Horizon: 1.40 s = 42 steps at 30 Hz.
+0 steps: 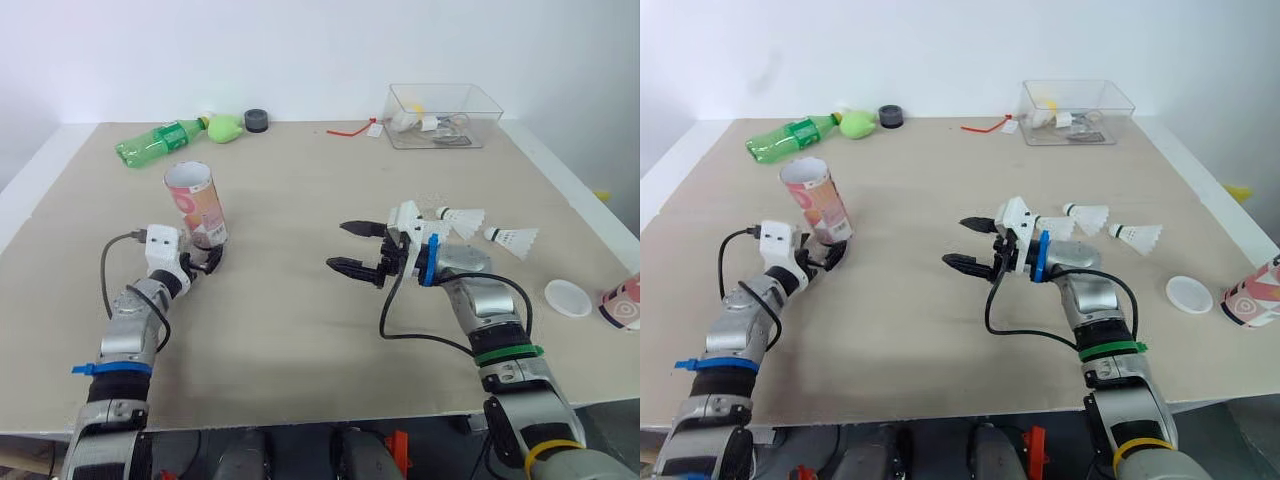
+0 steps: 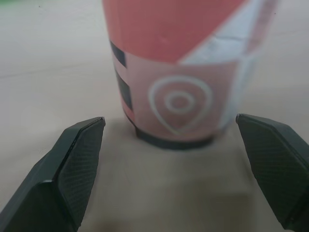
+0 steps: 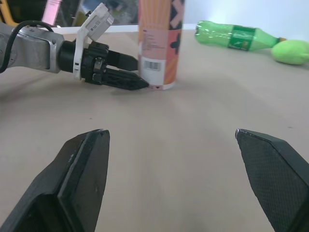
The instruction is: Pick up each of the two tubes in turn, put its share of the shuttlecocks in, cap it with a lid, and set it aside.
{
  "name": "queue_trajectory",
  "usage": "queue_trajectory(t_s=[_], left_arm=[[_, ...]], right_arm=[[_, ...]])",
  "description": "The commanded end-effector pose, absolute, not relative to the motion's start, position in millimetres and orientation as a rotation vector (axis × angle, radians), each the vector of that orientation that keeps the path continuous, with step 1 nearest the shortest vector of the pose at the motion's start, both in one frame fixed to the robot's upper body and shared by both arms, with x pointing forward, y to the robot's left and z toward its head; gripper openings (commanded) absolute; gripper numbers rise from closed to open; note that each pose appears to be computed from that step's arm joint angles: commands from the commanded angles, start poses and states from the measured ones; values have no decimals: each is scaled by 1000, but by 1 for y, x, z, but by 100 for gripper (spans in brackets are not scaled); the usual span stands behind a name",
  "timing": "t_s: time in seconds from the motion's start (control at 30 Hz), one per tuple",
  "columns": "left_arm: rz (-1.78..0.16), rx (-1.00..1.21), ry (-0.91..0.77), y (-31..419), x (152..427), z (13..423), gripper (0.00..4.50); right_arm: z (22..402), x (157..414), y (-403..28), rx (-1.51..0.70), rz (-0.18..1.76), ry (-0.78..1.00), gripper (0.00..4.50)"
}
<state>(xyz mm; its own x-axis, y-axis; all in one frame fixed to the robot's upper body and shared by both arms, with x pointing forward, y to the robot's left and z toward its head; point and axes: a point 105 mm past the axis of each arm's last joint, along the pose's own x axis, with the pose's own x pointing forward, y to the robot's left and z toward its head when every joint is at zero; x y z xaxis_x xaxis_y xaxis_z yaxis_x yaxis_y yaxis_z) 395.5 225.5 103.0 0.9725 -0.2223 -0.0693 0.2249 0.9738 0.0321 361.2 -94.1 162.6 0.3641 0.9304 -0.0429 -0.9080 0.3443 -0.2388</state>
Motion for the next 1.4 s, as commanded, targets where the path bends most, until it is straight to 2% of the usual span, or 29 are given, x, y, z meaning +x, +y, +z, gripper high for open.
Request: queue_trajectory(t_s=[0.03, 0.33, 0.6, 0.63, 0.7, 0.73, 0.87, 1.1, 1.23, 1.4], left_arm=[[-265, 101, 29, 224, 407, 114, 450], [-319, 140, 56, 223, 424, 109, 450], [-364, 125, 103, 223, 427, 98, 450], [-368, 119, 109, 223, 427, 96, 398], [-376, 110, 112, 222, 426, 95, 332], [-383, 94, 110, 221, 426, 95, 318], [-426, 92, 91, 217, 426, 101, 318], [-732, 305, 15, 176, 406, 123, 318], [-971, 490, 7, 144, 385, 134, 318], [-1192, 478, -62, 104, 366, 163, 318]], right_arm=[[178, 359, -97, -271, 1179, -170, 446], [179, 358, -99, -292, 1178, -165, 446], [180, 356, -98, -304, 1189, -164, 446], [181, 355, -98, -304, 1190, -164, 450], [181, 355, -98, -308, 1191, -164, 450], [181, 355, -98, -312, 1191, -165, 450], [183, 355, -100, -318, 1187, -169, 450], [193, 354, -117, -249, 1107, -164, 450], [197, 356, -139, -208, 983, -134, 450], [195, 355, -174, -162, 798, -93, 450]])
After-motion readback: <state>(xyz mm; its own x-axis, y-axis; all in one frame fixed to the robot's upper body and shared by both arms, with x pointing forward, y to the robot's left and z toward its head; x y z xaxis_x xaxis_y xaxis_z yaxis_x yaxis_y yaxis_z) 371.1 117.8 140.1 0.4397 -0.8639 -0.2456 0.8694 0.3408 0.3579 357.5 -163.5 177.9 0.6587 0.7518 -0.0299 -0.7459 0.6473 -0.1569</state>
